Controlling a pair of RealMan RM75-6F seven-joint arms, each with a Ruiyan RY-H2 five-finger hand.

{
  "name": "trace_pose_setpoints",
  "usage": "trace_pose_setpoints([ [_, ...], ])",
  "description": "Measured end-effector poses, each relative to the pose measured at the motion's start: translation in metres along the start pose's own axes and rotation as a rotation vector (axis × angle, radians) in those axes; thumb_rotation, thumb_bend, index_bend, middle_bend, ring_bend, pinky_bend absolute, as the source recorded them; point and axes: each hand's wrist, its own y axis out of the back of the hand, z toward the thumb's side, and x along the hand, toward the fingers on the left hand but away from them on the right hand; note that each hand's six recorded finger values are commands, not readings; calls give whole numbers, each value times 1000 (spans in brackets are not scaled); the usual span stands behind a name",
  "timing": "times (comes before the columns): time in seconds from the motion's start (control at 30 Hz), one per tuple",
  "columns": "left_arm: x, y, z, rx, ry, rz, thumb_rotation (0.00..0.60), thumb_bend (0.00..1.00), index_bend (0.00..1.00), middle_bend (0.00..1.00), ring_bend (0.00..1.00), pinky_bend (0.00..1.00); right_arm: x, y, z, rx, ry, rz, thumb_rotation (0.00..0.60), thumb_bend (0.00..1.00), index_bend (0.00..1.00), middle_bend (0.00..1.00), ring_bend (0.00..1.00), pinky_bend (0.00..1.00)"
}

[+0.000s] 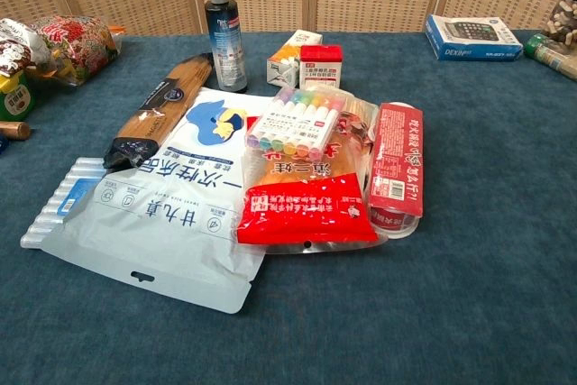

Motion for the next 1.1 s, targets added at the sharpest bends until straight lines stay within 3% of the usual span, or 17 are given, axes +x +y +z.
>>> trace_pose_setpoints([
  [0.3,3,-10,7,22,-42,-33,600,60,0,0,0,0,1,2,1,-10,1,-1,600,0,0,0,0,0],
  [0.4,11,-14,17,82,-122,-50,600,60,0,0,0,0,1,3,1,-15,-2,-3,600,0,0,0,0,0],
  [0.67,49,-52,70,410,-519,-163,600,60,0,0,0,40,1,9,-2,-33,-13,-14,600,0,0,0,0,0],
  [0.93,77,-99,97,654,-683,-280,600,59,0,0,0,40,1,12,-8,-48,-28,-13,600,0,0,0,0,0],
  [1.1,89,-123,119,758,-770,-302,600,58,0,0,0,47,2,15,-10,-61,-32,-19,600,0,0,0,0,0],
])
